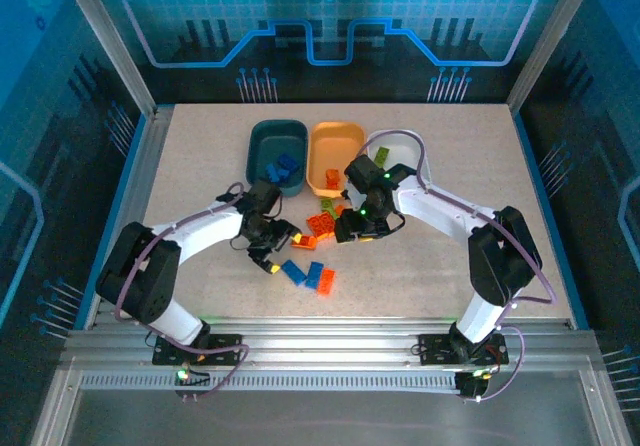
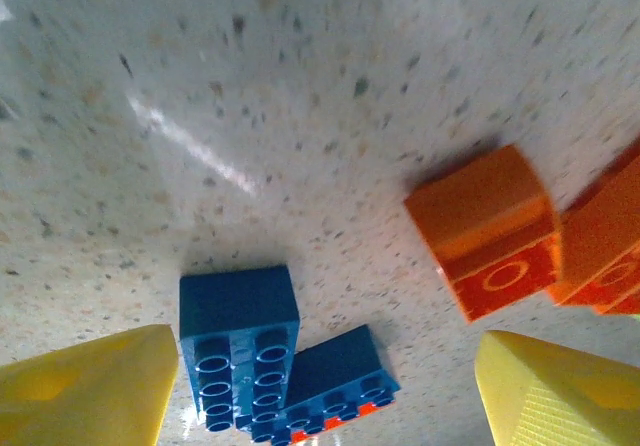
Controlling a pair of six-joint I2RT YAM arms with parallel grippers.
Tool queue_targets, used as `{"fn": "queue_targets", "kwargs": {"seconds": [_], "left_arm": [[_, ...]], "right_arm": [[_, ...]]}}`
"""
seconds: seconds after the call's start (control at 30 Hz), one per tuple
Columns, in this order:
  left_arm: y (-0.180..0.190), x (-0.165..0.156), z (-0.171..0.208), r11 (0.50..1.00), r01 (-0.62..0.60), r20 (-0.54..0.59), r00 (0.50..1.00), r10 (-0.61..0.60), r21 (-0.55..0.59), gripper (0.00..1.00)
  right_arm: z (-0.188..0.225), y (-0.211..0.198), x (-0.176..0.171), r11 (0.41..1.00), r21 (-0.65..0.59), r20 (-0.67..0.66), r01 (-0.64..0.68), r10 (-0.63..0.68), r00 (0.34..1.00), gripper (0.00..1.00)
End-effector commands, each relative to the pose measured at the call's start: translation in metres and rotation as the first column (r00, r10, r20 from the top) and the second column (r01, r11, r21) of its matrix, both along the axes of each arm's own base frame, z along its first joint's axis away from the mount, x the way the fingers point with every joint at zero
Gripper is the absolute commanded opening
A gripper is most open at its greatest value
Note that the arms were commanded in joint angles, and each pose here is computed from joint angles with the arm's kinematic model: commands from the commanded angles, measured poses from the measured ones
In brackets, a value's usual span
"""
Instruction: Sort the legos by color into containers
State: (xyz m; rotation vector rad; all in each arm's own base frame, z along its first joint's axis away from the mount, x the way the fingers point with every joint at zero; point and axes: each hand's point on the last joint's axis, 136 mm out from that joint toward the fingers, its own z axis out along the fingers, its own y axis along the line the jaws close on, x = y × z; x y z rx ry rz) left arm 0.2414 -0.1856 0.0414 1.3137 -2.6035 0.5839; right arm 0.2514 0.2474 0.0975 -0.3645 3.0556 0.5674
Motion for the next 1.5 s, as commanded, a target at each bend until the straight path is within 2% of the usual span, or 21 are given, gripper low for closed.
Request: {"fn": "queue_targets", "kwargs": {"seconds": [0.0,0.3,0.4,0.67,0.77,0.97,1.07,1.17,1.3,1.47], "left_arm": [[-0.009,-0.02,-0.008,1.0,0.03,-0.086,0.996,-0.03,0.0,0.8],[-0.019,-0.031,-0.027,0.997,0.073,-0.144,0.987,-0.072,0.002,0.77],[-0.019,-0.034,-0.034,0.997,0.08,-0.16,0.984,-0.079,0.003,0.71],[-0.015,-0.043,-0.047,0.996,0.093,-0.187,0.978,-0.091,-0.002,0.43],[-0.015,-0.041,-0.044,0.995,0.103,-0.178,0.979,-0.102,-0.003,0.37],[-0.002,-0.024,-0.014,0.99,0.14,-0.099,0.985,-0.139,0.008,0.36],[0.019,-0.006,0.014,0.995,0.1,-0.015,0.995,-0.1,0.009,0.36],[0.043,0.026,0.052,0.997,0.063,0.117,0.991,-0.066,0.036,0.36],[0.063,0.086,0.094,0.998,0.027,0.272,0.962,-0.039,0.048,0.36],[0.073,0.171,0.12,0.993,0.021,0.379,0.923,-0.064,0.117,0.36]], "right_arm": [[0.0,0.004,0.0,1.0,0.003,0.0,-0.011,0.011,1.0,0.55],[0.001,0.001,-0.002,1.0,0.0,0.005,0.005,-0.005,1.0,0.55],[0.001,-0.001,-0.003,1.0,-0.004,0.008,0.01,-0.01,1.0,0.55],[0.003,-0.003,-0.005,1.0,-0.012,0.019,0.027,-0.027,0.999,0.54],[0.004,-0.004,-0.005,0.999,-0.015,0.021,0.033,-0.032,0.999,0.54],[0.009,-0.004,-0.004,0.999,-0.022,0.031,0.037,-0.036,0.999,0.54],[0.011,-0.006,-0.005,0.999,-0.029,0.033,0.037,-0.036,0.999,0.54],[0.011,-0.007,-0.005,0.999,-0.035,0.032,0.035,-0.034,0.999,0.54],[0.009,-0.006,-0.006,0.999,-0.032,0.02,0.036,-0.036,0.999,0.54],[0.004,0.002,-0.01,1.0,-0.027,-0.006,0.008,-0.008,1.0,0.54]]}}
